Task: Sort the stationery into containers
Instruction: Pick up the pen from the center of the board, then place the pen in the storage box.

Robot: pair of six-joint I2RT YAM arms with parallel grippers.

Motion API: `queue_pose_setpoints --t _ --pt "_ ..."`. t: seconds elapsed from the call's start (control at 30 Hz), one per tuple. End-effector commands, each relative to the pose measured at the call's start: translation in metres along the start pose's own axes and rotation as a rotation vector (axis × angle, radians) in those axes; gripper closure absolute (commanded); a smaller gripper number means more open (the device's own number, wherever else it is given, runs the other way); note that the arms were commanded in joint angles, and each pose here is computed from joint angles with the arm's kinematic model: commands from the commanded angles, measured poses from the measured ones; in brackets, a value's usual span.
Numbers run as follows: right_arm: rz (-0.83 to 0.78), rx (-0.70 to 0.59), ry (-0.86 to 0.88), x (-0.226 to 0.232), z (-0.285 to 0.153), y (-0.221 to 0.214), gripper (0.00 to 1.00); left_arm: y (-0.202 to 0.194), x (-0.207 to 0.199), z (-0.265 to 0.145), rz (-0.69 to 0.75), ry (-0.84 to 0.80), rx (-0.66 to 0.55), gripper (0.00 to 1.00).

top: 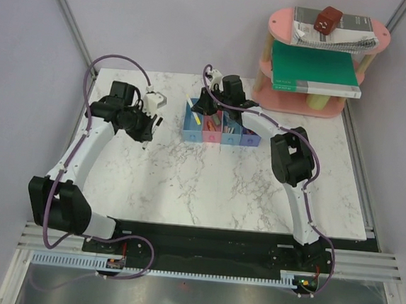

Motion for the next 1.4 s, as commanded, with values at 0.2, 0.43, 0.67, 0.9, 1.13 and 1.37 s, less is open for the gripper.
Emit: queue_pose_setpoints --t 0.2,0.43,0.67,0.9,1.13,1.37 --pt "0.003 0.019 0.001 -0.012 0.017 -0.022 0.7 0.056 -0.013 -0.056 0.017 -0.029 -0.292 0.98" --pt "-0.043 0.065 0.006 -0.006 0.005 -0.021 0.48 0.057 -0.013 -0.069 0.102 0.014 -0.333 0.98" --pt "-0.174 0.195 0.191 0.039 -0.042 0.005 0.34 0.06 -0.002 -0.089 0.418 0.179 -0.386 0.98" --pt "-0.196 0.564 0.438 0.076 -0.115 -0.019 0.2 0.052 -0.012 -0.104 0.874 0.344 -0.437 0.98" --pt "-0.073 0.672 0.543 0.102 -0.155 -0.039 0.17 0.036 -0.045 -0.099 1.413 0.511 -0.531 0.98" --pt "0.083 0.565 0.692 0.133 -0.163 -0.02 0.16 0.038 -0.072 -0.091 1.727 0.703 -0.709 0.98"
Point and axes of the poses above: each gripper's point midway between its finger pads, its own z axis out along the fingers, its own x axis along the line the jaws close on, y = z × x, the point moved 7 cm from there along -z, back along the fingers, and after that the axes turned 1 degree about z, right-handed, at the moved point
